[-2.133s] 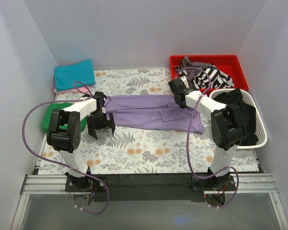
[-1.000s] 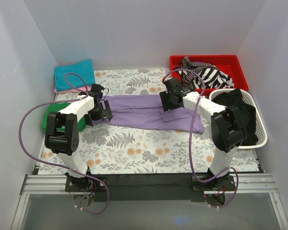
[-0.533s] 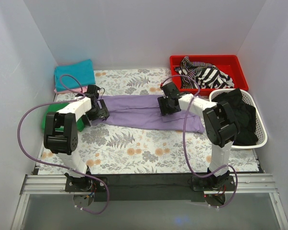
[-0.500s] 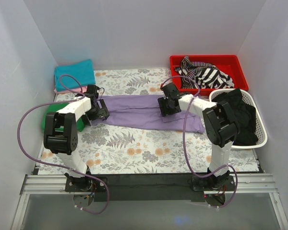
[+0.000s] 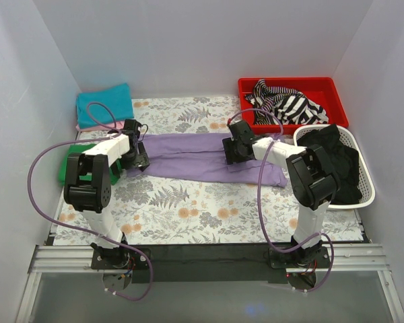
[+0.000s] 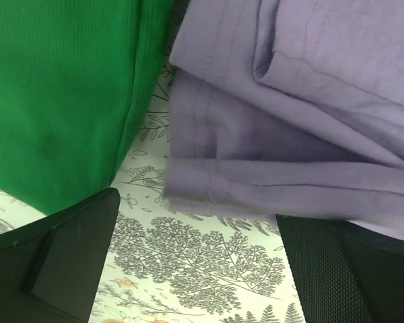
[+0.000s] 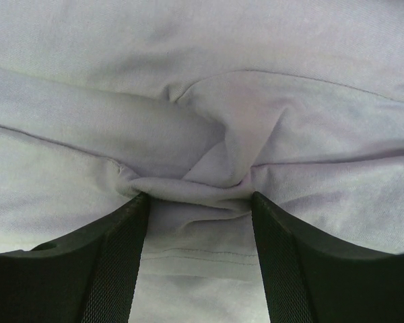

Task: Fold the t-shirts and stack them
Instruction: Fold the tshirt

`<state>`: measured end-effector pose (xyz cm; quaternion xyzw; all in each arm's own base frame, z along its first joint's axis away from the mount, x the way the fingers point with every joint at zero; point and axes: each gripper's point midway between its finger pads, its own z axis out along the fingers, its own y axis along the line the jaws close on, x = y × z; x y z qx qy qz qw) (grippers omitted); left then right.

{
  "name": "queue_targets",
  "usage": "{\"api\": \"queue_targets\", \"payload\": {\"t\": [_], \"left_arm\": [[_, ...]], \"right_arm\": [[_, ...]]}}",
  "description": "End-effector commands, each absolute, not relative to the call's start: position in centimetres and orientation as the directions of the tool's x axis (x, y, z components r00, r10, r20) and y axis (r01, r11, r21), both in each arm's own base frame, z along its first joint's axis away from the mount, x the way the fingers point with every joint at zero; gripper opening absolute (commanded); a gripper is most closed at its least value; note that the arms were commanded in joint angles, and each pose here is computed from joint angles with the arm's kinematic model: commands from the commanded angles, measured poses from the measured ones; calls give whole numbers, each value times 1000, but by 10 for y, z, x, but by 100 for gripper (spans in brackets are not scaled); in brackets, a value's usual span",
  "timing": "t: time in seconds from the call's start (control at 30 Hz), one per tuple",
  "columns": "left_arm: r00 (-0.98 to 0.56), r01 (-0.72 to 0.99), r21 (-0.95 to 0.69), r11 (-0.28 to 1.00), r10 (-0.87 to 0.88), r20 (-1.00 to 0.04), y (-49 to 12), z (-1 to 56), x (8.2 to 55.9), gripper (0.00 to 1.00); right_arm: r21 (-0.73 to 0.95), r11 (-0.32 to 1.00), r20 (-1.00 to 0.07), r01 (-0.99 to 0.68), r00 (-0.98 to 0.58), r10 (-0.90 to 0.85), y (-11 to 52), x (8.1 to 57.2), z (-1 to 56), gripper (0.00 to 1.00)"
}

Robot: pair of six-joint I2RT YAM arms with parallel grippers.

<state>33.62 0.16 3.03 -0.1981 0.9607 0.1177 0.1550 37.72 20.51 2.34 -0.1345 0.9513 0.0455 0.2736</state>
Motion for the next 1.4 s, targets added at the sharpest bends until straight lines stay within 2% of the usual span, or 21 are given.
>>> {"api": "queue_targets", "payload": {"t": [0.0,0.3,0.43,0.83,1.1,1.27,1.37], "left_arm": [[-885,-403,324,856,-274,-376,32,45,334,98],[-888,-412,465,783,-232,-396,58,52,324,98],[-893,-402,456,794,-229,-388,56,51,317,98],[-873,-406,509,759,-157,-462,74,72,314,98],[-843,-394,481,784,-100,-528,73,96,320,98],[-850,-360,455,815,-85,-519,63,95,328,98],[-863,-314,378,871,-95,-497,39,92,335,98]], "right_arm": [[-95,968,-344,-231,-905,-250,158,330,-25,68],[-110,974,-298,-200,-928,-224,136,307,-38,68],[-134,975,-290,-176,-934,-209,122,300,-39,69],[-174,978,-284,-118,-945,-164,99,300,-19,68],[-232,971,-367,-61,-919,-146,78,308,16,70],[-94,980,-426,-173,-883,-197,113,325,45,67],[-59,978,-457,-201,-866,-206,125,334,58,67]]}}
